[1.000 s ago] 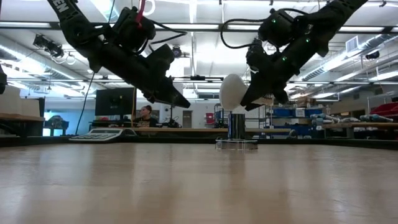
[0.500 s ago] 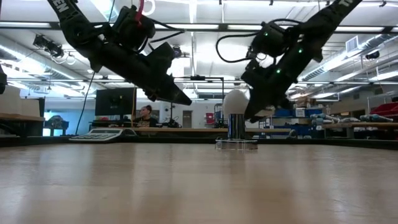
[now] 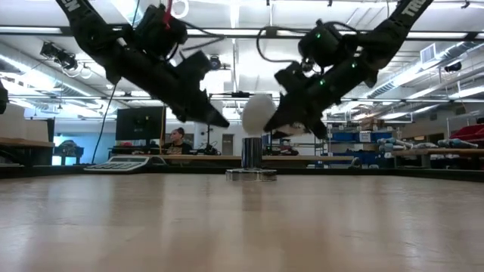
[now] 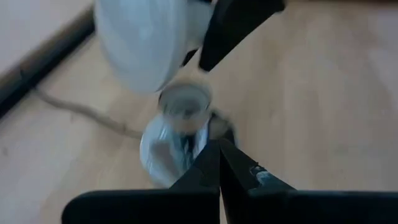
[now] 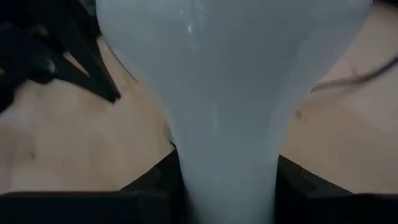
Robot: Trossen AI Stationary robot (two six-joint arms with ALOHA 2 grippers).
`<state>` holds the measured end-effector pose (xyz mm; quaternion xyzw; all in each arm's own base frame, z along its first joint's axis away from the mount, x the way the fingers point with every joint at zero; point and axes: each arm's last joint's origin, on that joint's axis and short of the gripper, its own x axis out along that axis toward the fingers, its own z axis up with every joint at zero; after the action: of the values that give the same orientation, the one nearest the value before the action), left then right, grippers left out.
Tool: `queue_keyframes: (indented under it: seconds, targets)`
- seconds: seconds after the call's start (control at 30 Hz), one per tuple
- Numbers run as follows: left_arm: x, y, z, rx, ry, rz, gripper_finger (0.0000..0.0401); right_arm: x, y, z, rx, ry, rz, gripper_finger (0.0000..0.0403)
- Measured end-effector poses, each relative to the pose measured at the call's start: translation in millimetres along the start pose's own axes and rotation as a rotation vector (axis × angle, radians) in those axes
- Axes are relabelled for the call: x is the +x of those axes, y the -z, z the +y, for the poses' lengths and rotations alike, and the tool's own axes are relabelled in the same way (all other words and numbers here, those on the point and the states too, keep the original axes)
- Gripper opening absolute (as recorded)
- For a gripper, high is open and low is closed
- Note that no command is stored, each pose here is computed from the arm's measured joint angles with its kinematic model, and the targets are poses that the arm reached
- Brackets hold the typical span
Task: Screw lightbulb
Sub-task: Insert the lightbulb into the lamp
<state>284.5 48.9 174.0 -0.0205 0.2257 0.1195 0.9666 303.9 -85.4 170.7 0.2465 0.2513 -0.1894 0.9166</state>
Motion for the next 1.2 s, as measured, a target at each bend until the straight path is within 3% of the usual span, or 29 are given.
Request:
queue_keyframes:
  seconds: [0.13,0.37,0.77,1.2]
  targets:
    - [-10.0,-11.6,-0.1,-0.004,0.007,-0.059,0.0,-13.4,-12.7,5.3,-0.054,-0.03,-0.072,0.0152]
    - [-17.5,-28.5,0.3,-0.026,0.011,-0.202,0.0,-24.1,-27.0,28.2,-0.131,-0.209,-0.226,0.0152]
    - [-18.8,-45.7,0.9,-0.004,0.004,-0.279,0.0,-22.7,-22.1,37.0,-0.217,-0.229,-0.228,0.0153]
    - [-19.2,-51.9,4.9,0.001,0.005,-0.3,0.0,-22.7,-26.4,39.6,-0.233,-0.24,-0.2,0.0165]
